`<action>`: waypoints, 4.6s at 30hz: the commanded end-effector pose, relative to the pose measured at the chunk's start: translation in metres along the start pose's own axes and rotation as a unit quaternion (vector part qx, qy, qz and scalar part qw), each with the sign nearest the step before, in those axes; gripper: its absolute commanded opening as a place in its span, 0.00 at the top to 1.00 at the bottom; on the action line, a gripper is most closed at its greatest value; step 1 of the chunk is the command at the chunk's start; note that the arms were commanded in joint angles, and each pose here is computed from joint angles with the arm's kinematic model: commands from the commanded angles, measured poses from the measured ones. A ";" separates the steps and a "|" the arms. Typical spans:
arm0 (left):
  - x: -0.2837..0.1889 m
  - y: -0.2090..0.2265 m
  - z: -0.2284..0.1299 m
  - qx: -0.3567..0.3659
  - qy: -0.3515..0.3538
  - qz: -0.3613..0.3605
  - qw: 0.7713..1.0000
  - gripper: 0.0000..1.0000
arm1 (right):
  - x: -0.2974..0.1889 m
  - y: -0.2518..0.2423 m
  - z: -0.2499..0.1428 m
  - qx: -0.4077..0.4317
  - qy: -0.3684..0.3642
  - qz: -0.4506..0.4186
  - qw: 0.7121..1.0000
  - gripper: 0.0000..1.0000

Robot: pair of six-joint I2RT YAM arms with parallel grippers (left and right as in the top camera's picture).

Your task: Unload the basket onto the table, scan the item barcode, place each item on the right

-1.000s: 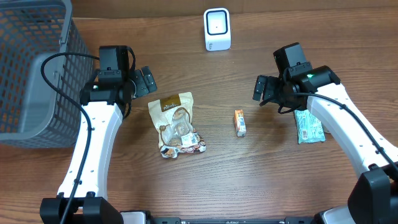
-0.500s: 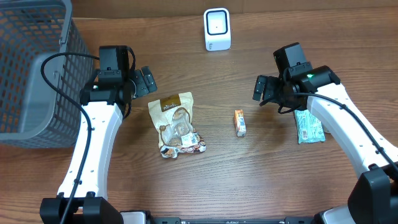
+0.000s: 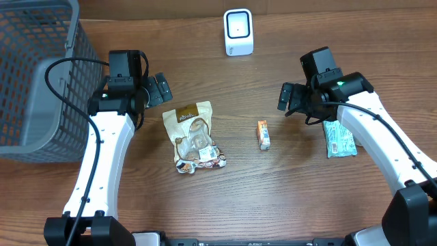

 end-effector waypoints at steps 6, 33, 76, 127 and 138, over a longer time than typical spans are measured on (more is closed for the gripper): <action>0.001 0.000 0.004 -0.005 -0.004 0.002 1.000 0.00 | -0.003 0.001 0.007 0.000 -0.015 0.002 1.000 0.30; 0.001 0.000 0.004 -0.005 -0.004 0.002 1.000 0.00 | 0.065 0.021 -0.070 -0.040 0.041 0.028 0.998 0.96; 0.001 0.000 0.004 -0.005 -0.004 0.002 1.000 0.00 | 0.083 0.053 -0.100 -0.060 0.074 0.100 0.990 0.91; 0.001 0.000 0.004 -0.005 -0.004 0.002 1.000 0.00 | 0.083 0.081 -0.087 -0.140 -0.001 0.109 0.984 0.70; 0.001 0.000 0.004 -0.005 -0.004 0.002 1.000 0.00 | 0.105 0.076 -0.097 -0.139 0.024 0.097 0.985 0.73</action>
Point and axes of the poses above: each gripper's point midway between its finger pads, its own x axis out along the fingers, its own y axis along the line the jaws close on, z = x × y, the point moved 3 cm from there along -x, back along the fingers, and after that the axes turned 6 degrees about -x, right-handed, at the moved point
